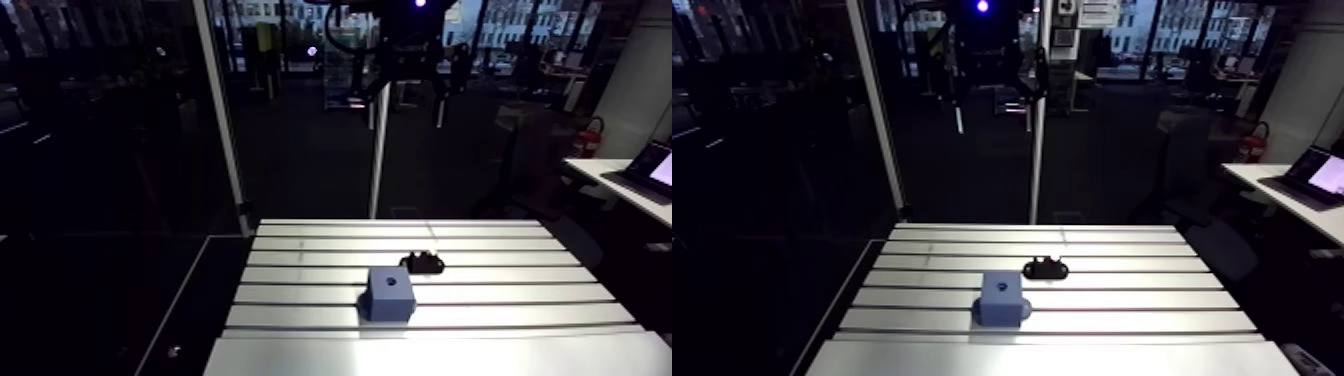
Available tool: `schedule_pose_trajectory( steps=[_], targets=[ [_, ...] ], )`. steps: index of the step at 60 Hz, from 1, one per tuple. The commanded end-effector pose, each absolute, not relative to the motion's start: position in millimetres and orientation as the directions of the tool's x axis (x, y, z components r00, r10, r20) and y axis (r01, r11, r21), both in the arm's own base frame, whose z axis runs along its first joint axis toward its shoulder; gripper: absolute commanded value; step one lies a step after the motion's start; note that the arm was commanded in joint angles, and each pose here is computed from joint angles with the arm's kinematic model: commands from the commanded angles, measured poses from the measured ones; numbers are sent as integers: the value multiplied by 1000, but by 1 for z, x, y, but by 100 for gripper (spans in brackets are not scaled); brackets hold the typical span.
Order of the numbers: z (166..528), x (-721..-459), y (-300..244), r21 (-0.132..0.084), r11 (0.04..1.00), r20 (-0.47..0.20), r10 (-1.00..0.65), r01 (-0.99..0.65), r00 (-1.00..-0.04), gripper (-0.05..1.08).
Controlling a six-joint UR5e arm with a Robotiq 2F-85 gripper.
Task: Pick up the M10 bolt and insert it into the hex recess until seated.
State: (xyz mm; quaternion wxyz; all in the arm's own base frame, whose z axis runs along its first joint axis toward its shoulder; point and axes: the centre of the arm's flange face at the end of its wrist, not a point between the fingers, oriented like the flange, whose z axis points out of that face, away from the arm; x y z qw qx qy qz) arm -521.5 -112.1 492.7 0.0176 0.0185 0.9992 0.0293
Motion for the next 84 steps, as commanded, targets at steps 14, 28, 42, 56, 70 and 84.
schedule_pose_trajectory(
  steps=[14,28,42,56,70,84],
  targets=[
    [475,-520,-158,61,995,-77,-71,-76,-995,1],
    [473,-520,-158,67,995,-77,-71,-76,-995,1],
    [472,-523,-152,69,996,-72,-59,-64,-996,1],
    [465,-531,-106,63,998,-79,-26,-31,-997,1],
    [451,-541,-59,60,998,-44,-8,-11,-999,1],
    [427,-546,-36,65,998,16,17,18,-1000,1]
  ],
)
